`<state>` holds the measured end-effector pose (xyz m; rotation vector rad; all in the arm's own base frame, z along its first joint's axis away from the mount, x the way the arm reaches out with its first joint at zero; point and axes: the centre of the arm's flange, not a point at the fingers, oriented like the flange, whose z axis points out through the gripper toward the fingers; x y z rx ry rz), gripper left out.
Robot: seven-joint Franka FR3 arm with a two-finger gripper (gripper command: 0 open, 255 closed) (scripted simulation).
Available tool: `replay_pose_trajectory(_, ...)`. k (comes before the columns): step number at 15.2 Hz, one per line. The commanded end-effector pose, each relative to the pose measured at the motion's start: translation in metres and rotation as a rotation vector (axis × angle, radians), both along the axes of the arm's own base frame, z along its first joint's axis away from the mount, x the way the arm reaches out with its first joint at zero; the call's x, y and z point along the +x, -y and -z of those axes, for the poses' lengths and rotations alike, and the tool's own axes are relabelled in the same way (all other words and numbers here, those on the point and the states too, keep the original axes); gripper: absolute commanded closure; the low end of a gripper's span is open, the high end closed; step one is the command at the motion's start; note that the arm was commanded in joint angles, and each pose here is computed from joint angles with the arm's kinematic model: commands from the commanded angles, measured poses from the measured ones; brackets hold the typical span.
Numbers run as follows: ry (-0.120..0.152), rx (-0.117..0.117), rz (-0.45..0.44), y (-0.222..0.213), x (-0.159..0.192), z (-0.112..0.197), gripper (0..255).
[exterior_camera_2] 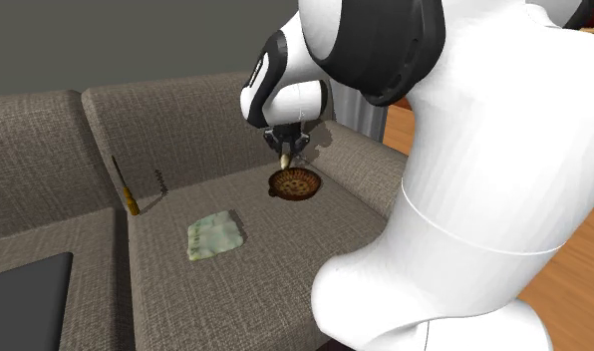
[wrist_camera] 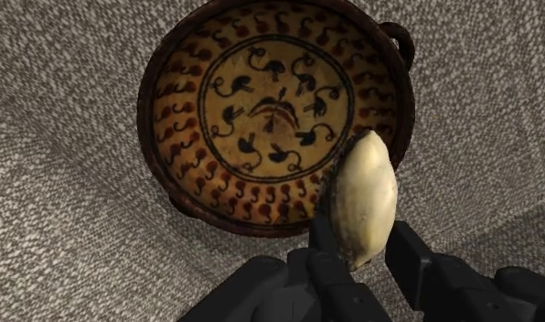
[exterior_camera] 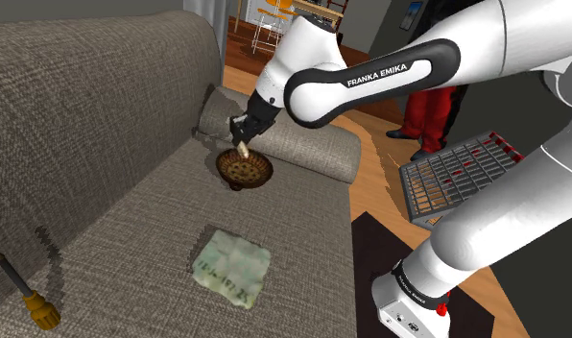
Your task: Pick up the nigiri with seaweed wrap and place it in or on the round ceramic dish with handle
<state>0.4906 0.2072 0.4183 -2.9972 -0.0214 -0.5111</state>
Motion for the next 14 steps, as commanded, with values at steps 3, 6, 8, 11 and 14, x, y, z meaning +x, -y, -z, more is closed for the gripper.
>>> replay_pose_trajectory(3, 0.000, 0.000, -0.002, 0.031, 0.006, 0.014, 255)
replay_pose_trajectory(6, 0.000, 0.000, -0.002, 0.031, 0.006, 0.030, 255)
replay_pose_trajectory(8, 0.000, 0.000, -0.002, 0.031, 0.006, 0.040, 255)
replay_pose_trajectory(11, 0.000, 0.000, -0.002, 0.031, 0.006, 0.056, 255)
replay_pose_trajectory(14, 0.000, 0.000, -0.002, 0.031, 0.006, 0.072, 255)
